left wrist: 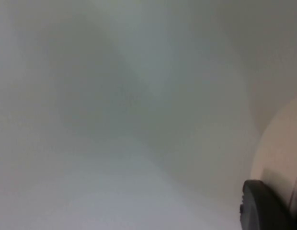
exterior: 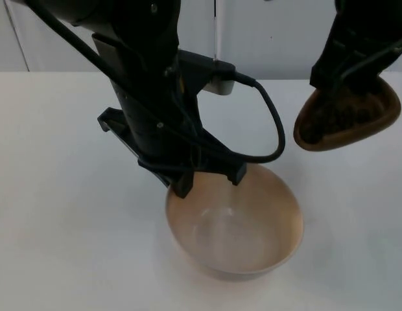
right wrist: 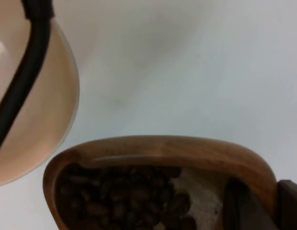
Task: Pick up the bowl with the left hand and pour the coffee beans from the cup into the bowl with the right hand.
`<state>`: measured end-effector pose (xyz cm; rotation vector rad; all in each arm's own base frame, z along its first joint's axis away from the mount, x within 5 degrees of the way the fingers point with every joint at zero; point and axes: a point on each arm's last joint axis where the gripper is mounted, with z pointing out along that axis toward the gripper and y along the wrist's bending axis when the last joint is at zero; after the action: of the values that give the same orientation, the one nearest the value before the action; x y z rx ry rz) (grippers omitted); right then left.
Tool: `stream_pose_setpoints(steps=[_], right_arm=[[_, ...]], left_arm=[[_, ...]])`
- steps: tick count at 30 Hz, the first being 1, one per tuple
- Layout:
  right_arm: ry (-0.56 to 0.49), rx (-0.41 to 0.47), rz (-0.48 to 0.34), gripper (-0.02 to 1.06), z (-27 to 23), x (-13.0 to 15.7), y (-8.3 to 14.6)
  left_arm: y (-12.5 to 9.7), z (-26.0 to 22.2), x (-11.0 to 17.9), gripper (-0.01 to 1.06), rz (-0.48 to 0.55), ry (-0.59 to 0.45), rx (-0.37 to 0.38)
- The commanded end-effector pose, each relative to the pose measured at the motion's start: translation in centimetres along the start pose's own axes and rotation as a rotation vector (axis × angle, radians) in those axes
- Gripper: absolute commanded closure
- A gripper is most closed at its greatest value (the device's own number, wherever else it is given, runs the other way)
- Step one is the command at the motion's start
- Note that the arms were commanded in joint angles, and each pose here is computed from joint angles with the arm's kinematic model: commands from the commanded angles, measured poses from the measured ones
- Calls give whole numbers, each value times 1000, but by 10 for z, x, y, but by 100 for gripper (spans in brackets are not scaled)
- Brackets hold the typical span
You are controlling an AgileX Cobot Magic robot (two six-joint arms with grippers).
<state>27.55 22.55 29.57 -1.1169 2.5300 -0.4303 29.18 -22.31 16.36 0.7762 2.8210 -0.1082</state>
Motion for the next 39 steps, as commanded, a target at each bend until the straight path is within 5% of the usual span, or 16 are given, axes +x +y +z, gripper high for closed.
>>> stream_pose_setpoints(steps=[1, 12, 21, 39], right_arm=[[-16, 11, -7, 104, -5, 0, 2], [17, 19, -63, 104, 2, 6, 18], [54, 15, -32, 104, 11, 13, 25], [-75, 182, -125, 104, -19, 7, 43]], left_arm=[[-3, -2, -1, 105, -5, -16, 8], [-3, -2, -1, 105, -5, -16, 8], [-3, -2, -1, 105, -5, -16, 8], [-3, -2, -1, 105, -7, -16, 10]])
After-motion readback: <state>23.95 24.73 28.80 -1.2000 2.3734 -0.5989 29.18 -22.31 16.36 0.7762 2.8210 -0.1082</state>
